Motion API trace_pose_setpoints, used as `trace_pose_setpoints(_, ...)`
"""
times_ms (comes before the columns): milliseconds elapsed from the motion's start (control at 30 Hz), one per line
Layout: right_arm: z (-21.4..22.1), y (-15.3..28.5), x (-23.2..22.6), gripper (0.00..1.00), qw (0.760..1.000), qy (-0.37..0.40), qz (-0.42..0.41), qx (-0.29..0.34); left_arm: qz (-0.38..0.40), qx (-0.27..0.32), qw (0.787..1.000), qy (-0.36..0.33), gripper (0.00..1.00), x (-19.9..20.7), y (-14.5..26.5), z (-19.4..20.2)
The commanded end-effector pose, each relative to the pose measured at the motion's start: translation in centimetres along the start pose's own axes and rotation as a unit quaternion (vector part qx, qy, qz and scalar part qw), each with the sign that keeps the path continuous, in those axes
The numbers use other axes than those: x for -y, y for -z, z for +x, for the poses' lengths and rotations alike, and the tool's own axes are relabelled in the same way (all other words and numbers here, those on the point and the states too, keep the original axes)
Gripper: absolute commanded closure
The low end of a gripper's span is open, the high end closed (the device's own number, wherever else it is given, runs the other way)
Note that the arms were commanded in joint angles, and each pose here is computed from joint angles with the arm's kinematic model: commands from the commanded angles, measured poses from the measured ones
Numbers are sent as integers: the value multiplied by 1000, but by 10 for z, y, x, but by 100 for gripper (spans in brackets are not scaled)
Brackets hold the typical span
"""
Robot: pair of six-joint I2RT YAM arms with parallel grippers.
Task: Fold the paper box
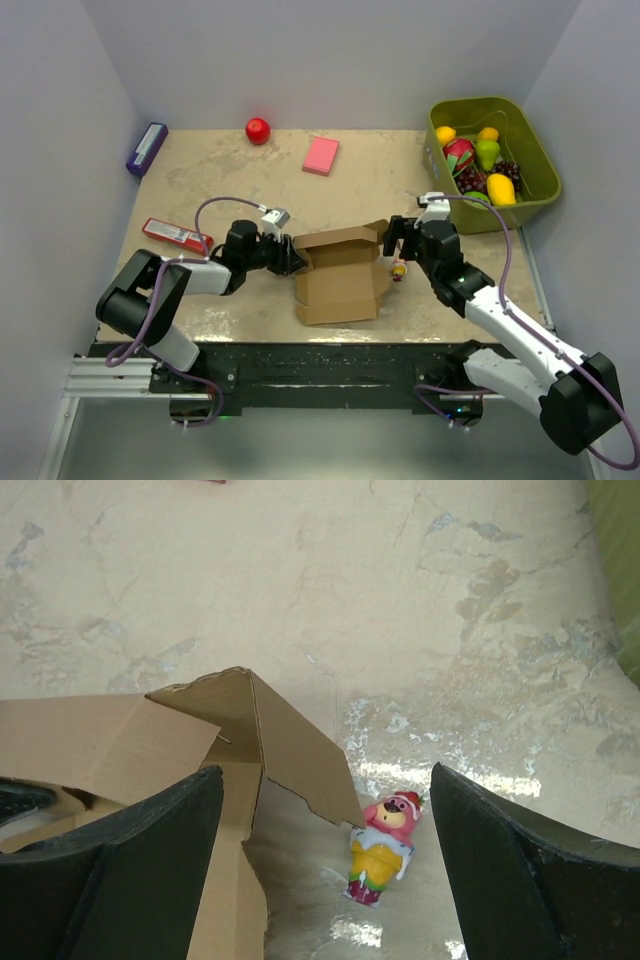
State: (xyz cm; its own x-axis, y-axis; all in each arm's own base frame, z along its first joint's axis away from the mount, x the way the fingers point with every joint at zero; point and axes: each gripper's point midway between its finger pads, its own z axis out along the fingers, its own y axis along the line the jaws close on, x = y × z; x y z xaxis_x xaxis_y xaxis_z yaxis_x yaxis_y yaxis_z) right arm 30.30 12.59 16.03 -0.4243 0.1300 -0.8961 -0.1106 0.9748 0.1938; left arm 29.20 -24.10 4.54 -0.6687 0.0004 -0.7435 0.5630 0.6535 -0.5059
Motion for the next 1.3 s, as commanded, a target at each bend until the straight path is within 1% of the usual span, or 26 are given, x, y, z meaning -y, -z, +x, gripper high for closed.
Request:
trace_pose_setpoints(0, -5, -8, -7, 14, 999, 30, -20, 13, 24, -17, 1000, -2, 100, 9, 5, 3)
trace_pose_setpoints(67, -2, -13, -12, 19, 999, 35, -31, 8, 32, -17, 999, -4, 100, 13, 6, 2)
trace_pose_setpoints(133, 4, -17, -18, 29, 998, 38, -44, -2, 45, -16, 999, -5, 100, 17, 7, 2)
trace_pose_setpoints(167, 4, -18, -20, 43, 998, 38, -47, -2, 46, -15, 999, -4, 100, 18, 6, 1)
trace_pose_setpoints(233, 5, -17, -25, 59, 998, 41, -50, -1, 43, -13, 999, 2, 100, 17, 5, 0)
trace_pose_setpoints(267, 5, -16, -26, 75, 998, 44, -50, 0, 38, -11, 999, 5, 100, 15, 4, -1)
trace_pose_setpoints(333, 7, -12, -34, 87, 997, 50, -52, -1, 14, -4, 1000, 25, 100, 8, 2, -5)
trace_pose_setpoints(367, 8, -12, -34, 91, 998, 51, -45, -2, 13, 4, 1000, 28, 100, 9, 0, -11)
trace_pose_setpoints(400, 9, -11, -37, 97, 998, 46, -44, -5, 10, 10, 999, 34, 100, 8, -1, -14)
trace_pose_setpoints(433, 13, -10, -40, 100, 998, 47, -46, -11, 0, 17, 999, 45, 100, 5, -2, -18)
trace_pose_setpoints(533, 19, -7, -46, 100, 998, 42, -44, -18, -36, 38, 997, 55, 100, -6, -4, -29)
trace_pose_setpoints(633, 21, -2, -53, 100, 998, 39, -52, -18, -73, 53, 993, 70, 100, -18, -3, -34)
trace_pose_setpoints(800, 19, 7, -66, 100, 997, 30, -76, -12, -112, 66, 989, 73, 100, -33, -3, -35)
trace_pose_setpoints(900, 16, 8, -65, 100, 997, 29, -70, -6, -122, 63, 989, 61, 100, -35, -3, -33)
trace_pose_setpoints(933, 21, 7, -59, 100, 998, 34, -56, -16, -133, 65, 988, 49, 100, -38, -2, -34)
trace_pose_setpoints(1000, 20, 7, -58, 100, 998, 29, -48, -15, -151, 53, 987, 29, 100, -38, -3, -30)
trace_pose_setpoints(1033, 21, 6, -56, 100, 999, 26, -44, -15, -161, 53, 986, 8, 100, -39, -2, -31)
trace_pose_setpoints(1067, 21, 5, -56, 99, 999, 21, -39, -15, -155, 49, 987, -4, 100, -33, -5, -29)
trace_pose_setpoints(1167, 20, 4, -51, 77, 1000, 2, -19, -18, -141, 54, 988, -26, 100, -21, -8, -29)
trace_pose_setpoints(1200, 20, 5, -51, 59, 1000, -11, -16, -18, -138, 54, 989, -31, 100, -19, -9, -28)
trace_pose_setpoints(1267, 14, 9, -46, 44, 1000, -25, -1, -14, -134, 50, 989, -48, 100, -14, -10, -24)
